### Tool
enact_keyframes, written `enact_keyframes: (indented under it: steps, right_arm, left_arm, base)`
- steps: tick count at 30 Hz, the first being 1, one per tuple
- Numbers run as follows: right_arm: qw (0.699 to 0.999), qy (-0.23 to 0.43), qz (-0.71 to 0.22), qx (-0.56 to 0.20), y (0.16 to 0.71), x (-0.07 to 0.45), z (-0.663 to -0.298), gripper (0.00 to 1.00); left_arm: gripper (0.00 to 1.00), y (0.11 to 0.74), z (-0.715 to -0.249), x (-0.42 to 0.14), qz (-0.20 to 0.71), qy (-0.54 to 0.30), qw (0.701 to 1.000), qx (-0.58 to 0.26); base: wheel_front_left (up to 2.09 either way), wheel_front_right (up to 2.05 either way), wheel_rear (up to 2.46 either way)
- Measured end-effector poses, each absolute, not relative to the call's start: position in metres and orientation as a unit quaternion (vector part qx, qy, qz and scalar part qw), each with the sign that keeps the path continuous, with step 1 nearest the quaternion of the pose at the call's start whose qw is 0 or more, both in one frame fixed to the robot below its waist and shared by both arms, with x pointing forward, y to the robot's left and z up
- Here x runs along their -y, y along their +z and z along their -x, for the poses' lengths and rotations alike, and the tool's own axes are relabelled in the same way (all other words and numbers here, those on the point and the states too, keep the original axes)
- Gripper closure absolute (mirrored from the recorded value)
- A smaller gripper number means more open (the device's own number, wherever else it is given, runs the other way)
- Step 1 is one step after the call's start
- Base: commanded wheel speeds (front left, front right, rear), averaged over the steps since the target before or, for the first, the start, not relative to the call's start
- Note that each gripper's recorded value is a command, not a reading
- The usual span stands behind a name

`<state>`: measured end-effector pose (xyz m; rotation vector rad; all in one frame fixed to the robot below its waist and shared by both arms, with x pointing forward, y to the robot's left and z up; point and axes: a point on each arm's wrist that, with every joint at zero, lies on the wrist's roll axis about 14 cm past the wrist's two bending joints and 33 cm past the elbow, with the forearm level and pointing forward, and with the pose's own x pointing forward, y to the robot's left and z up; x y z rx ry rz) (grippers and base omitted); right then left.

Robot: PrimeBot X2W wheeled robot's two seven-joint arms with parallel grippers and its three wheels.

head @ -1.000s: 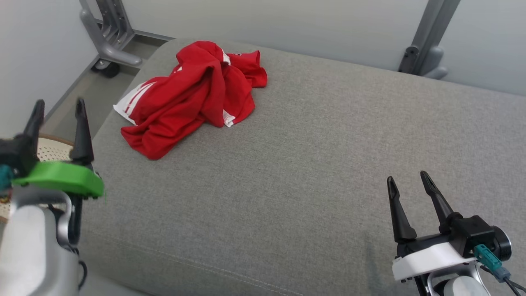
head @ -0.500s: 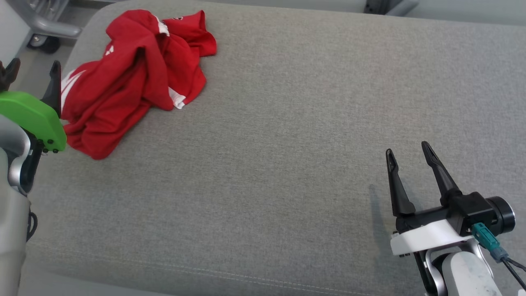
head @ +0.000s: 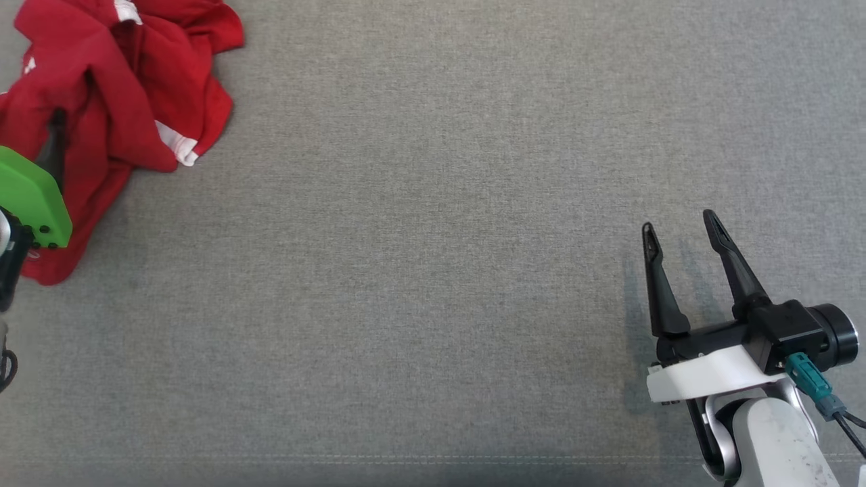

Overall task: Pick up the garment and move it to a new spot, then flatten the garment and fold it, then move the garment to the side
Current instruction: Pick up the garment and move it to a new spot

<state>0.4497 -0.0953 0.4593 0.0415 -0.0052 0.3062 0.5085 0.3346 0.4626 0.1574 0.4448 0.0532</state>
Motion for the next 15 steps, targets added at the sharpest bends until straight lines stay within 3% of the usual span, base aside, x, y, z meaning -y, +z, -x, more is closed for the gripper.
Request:
enact_keyframes:
  steps: [7,8,9,10,11,15]
  right_arm:
    - [0.99,0.14,-0.017,-0.012,0.449,0.105,-0.448,0.0]
    - [0.99,0.14,-0.017,-0.012,0.449,0.105,-0.448,0.0]
    - [0.99,0.14,-0.017,-0.012,0.449,0.105,-0.447,0.0]
    - [0.99,0.141,-0.017,-0.011,0.45,0.104,-0.447,0.0]
    - [0.99,0.142,-0.017,-0.01,0.451,0.104,-0.447,0.0]
    - [0.99,0.143,-0.019,-0.002,0.459,0.104,-0.444,0.0]
  left_arm:
    - [0.0,0.438,-0.52,-0.333,-0.08,0.027,0.967,-0.241]
    - [0.13,0.436,-0.519,-0.334,-0.079,0.031,0.966,-0.245]
    - [0.51,0.435,-0.519,-0.335,-0.078,0.033,0.965,-0.247]
    - [0.71,0.434,-0.518,-0.336,-0.077,0.035,0.965,-0.25]
    - [1.0,0.435,-0.518,-0.336,-0.078,0.035,0.965,-0.246]
    - [1.0,0.45,-0.519,-0.34,-0.083,0.04,0.97,-0.226]
  base:
    - [0.0,0.0,0.0]
    - [0.0,0.0,0.0]
    - [0.0,0.0,0.0]
    - [0.0,0.0,0.0]
    - [0.0,0.0,0.0]
    - [0.0,0.0,0.0]
